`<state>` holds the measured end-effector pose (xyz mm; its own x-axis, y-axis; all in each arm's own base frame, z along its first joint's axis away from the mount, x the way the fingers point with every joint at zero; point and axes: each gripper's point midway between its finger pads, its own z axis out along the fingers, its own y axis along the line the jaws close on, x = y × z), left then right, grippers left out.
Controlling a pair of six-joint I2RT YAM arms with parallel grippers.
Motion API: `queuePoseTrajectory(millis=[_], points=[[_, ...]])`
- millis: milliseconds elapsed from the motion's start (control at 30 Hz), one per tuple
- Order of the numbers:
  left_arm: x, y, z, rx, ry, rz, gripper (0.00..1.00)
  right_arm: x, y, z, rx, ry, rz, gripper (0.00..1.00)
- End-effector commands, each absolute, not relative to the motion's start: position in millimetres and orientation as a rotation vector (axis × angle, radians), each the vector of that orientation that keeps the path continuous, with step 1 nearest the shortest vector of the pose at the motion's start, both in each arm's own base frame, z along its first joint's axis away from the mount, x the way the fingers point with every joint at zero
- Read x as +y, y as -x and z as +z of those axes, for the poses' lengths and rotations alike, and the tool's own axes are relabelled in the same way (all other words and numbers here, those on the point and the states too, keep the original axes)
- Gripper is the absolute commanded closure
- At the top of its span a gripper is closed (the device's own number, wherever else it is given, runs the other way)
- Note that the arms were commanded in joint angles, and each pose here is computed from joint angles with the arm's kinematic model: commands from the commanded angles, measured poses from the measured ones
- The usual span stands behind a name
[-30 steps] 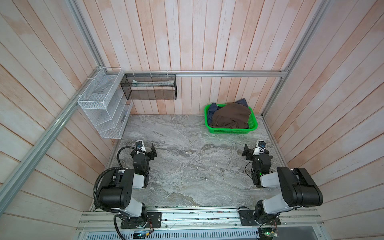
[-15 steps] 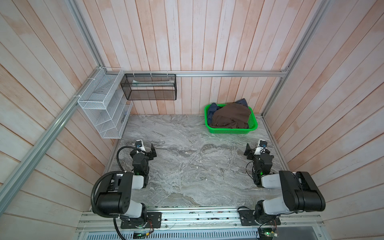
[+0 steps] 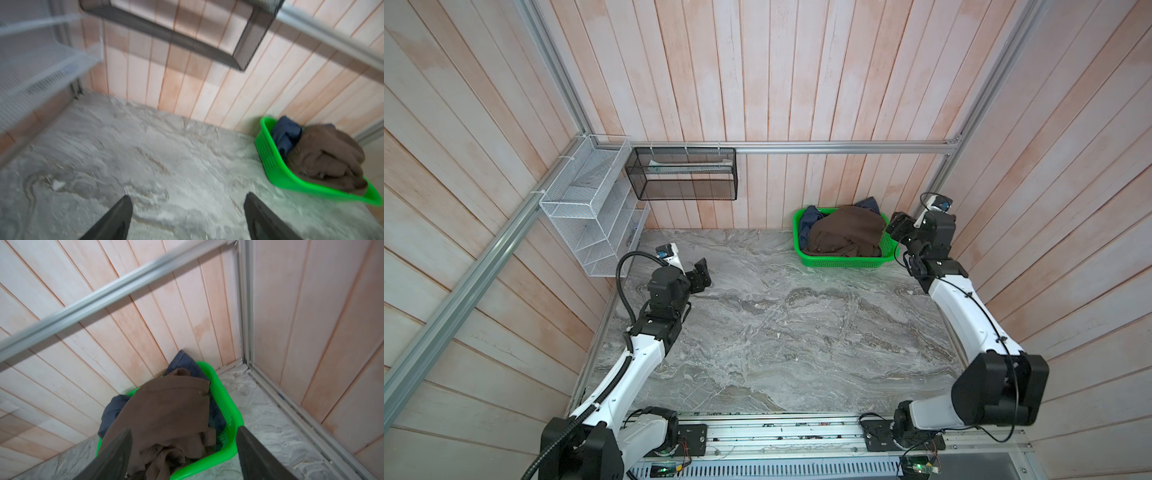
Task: Fold and stack the trousers
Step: 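Reach the right gripper into the green basket while the left arm rises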
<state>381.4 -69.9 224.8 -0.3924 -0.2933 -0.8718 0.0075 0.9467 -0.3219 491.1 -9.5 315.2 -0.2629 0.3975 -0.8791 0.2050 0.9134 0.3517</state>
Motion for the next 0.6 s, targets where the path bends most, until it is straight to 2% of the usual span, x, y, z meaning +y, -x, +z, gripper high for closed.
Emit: queuePoseTrajectory(millis=[0,67,167,567], points=[[-98,-359,179,2.194,0.222,-0.449,0.09,24,-493,265,2.133,-0.375,0.252,0.14],[-110,-356,174,2.228,0.201,-0.476,0.05,33,-506,254,2.193,-0.349,0.267,0.03],[-120,-353,169,2.266,0.189,-0.481,0.0,47,-518,239,2.262,-0.308,0.266,0.02],[-121,-350,167,2.284,0.194,-0.46,0.0,70,-547,204,2.317,-0.408,0.424,0.02]])
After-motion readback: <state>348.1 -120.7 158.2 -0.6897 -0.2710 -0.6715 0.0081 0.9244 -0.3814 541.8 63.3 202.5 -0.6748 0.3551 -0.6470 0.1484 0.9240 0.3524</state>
